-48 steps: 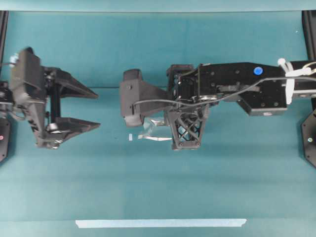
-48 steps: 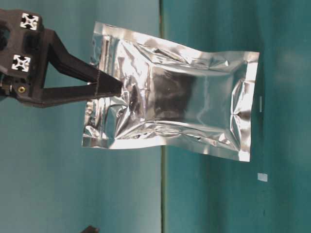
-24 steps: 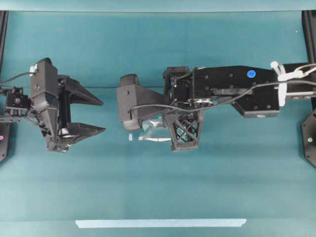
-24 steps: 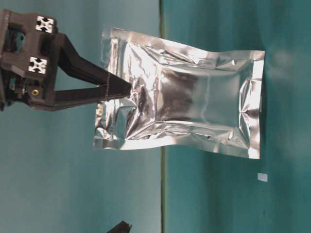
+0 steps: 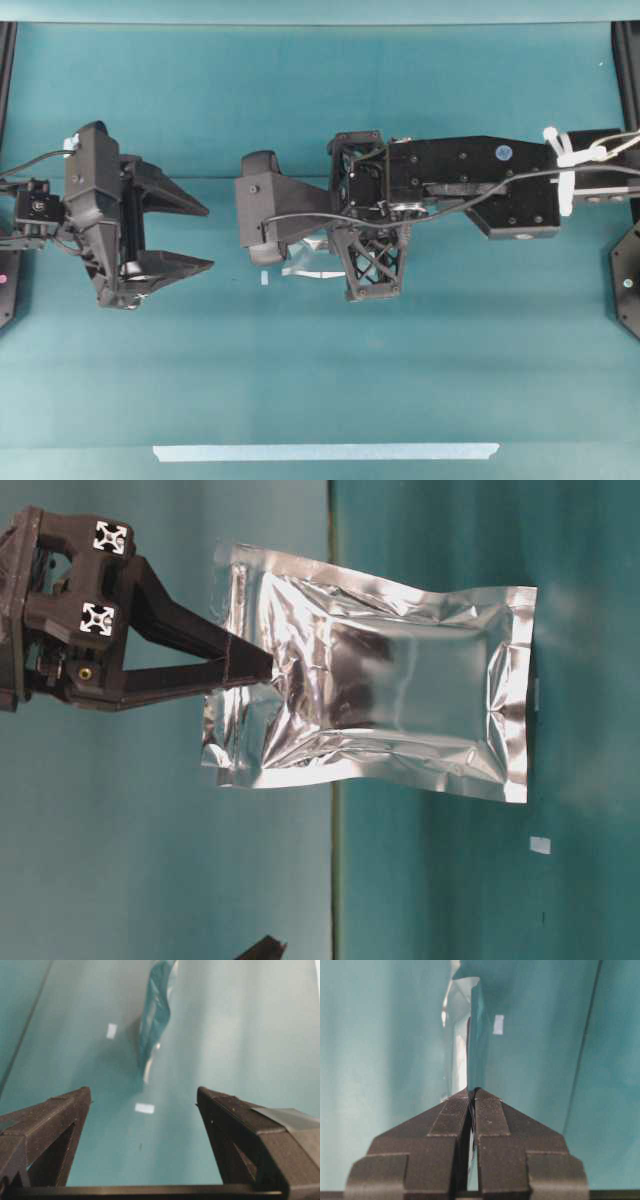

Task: Hand over the silver zip bag and make it stand upright.
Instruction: 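Bring the left gripper toward the hanging bag's lower edge, then close the left gripper on the bag's bottom edge, then open the right gripper and pull it back away from the bag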

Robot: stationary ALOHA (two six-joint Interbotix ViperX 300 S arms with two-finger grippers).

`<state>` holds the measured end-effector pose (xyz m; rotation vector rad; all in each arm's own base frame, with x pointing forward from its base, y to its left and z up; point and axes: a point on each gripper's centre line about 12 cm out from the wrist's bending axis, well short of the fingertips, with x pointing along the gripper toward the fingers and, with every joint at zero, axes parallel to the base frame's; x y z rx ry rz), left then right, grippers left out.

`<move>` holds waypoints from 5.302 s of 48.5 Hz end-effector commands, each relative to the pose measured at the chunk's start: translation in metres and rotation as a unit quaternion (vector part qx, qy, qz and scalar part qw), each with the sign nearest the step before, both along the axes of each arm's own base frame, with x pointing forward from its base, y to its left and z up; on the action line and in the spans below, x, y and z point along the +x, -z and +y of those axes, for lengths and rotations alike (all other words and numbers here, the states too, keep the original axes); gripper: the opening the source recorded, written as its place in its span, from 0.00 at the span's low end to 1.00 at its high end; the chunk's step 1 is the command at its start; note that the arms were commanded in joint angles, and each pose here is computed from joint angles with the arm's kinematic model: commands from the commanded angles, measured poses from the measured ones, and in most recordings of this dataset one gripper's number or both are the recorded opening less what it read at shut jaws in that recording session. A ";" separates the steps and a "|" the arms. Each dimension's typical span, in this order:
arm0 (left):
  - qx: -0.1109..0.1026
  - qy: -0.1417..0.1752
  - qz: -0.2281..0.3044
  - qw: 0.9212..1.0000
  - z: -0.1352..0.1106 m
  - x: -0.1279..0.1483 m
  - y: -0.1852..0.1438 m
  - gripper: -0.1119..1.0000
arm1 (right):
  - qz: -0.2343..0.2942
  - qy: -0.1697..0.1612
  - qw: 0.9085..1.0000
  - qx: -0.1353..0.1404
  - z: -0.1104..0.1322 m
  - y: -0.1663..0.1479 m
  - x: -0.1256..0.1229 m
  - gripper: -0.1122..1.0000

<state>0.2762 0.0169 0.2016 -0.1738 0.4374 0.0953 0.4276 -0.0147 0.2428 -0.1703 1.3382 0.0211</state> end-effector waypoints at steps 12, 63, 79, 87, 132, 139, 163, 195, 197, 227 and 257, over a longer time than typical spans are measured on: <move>0.002 0.000 -0.031 1.000 0.001 0.017 0.007 0.95 | -0.014 -0.014 1.000 -0.002 0.006 -0.008 0.002 0.11; 0.000 0.001 -0.034 0.999 0.005 0.083 0.078 0.95 | -0.013 -0.024 1.000 -0.003 0.016 -0.007 0.002 0.11; -0.006 0.004 -0.046 0.999 0.001 0.096 0.091 0.95 | -0.014 -0.023 1.000 -0.002 0.016 -0.006 0.002 0.11; -0.007 0.004 -0.050 0.999 0.002 0.108 0.096 0.95 | -0.015 -0.023 1.000 -0.001 0.016 -0.005 0.002 0.11; -0.014 0.028 -0.062 0.998 -0.019 0.140 0.107 0.40 | -0.012 -0.023 1.000 -0.001 0.016 0.001 0.000 0.11; -0.011 0.022 -0.053 0.998 -0.013 0.139 0.109 0.36 | -0.012 -0.022 1.000 -0.002 0.016 0.001 0.000 0.11; 0.034 0.024 -0.027 0.999 0.002 0.136 0.114 0.36 | -0.012 -0.021 1.000 0.000 0.018 0.001 0.000 0.11; 0.054 0.030 -0.029 0.998 0.003 0.137 0.112 0.36 | -0.019 0.010 1.000 0.012 0.018 0.000 0.002 0.13; 0.057 0.032 -0.030 0.997 0.003 0.138 0.111 0.36 | -0.020 0.015 1.000 0.013 0.017 -0.001 0.001 0.16; 0.061 0.034 -0.019 0.997 0.003 0.132 0.115 0.35 | -0.073 0.083 0.993 0.029 0.000 -0.034 -0.006 0.89; 0.082 0.046 -0.014 0.995 0.002 0.135 0.115 0.35 | -0.165 0.153 0.974 0.039 -0.034 -0.079 -0.066 0.89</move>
